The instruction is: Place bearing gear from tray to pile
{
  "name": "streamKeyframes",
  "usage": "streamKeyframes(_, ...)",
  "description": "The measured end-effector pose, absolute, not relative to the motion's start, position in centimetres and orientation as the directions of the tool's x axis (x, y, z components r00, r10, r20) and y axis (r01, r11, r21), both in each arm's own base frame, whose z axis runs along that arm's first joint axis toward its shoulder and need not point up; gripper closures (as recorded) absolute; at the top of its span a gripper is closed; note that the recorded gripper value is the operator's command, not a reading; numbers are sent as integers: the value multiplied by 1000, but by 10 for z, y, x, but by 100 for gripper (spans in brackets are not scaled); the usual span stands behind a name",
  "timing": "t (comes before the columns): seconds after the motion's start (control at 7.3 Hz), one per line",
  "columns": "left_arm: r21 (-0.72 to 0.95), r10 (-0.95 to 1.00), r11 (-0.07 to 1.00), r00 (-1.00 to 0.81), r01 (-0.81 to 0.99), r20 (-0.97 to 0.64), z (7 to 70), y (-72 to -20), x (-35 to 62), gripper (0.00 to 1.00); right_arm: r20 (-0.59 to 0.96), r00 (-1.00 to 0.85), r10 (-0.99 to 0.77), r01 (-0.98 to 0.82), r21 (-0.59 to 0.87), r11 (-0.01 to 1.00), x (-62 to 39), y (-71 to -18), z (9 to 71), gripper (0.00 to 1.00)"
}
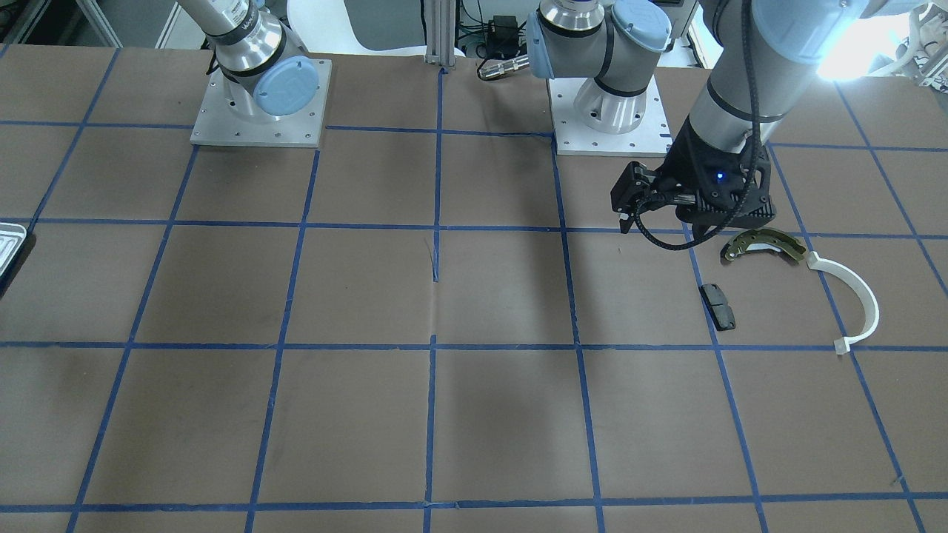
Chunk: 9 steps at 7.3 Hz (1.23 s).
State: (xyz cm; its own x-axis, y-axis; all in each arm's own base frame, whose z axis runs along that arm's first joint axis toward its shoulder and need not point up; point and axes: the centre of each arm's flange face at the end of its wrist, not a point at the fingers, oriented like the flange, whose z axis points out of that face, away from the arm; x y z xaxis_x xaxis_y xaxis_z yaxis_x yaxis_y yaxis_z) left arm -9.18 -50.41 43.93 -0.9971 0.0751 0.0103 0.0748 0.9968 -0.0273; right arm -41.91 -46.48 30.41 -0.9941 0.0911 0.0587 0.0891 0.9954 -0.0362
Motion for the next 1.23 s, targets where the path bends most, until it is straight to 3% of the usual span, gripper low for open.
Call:
streamKeyframes(0.41, -28, 74, 997, -997, 74, 10, 439, -504, -91, 0, 55, -963, -263, -266, -46, 963, -451, -464, 252, 3)
streamKeyframes(0.69, -27, 74, 997, -997, 74, 11, 439, -504, -91, 0, 38, -870, -492, -493, -24, 870, -456, -464, 230, 9)
streamKeyframes(0.96, -26, 76, 997, -997, 76, 11, 439, -504, -92, 0, 56, -787, -614, -616, -16, 788, -466, -460, 220, 11)
streamKeyframes(1.23, -26, 76, 997, -997, 76, 11, 438, -504, -91, 0, 104, -771, -629, -633, -9, 774, -482, -456, 207, 12)
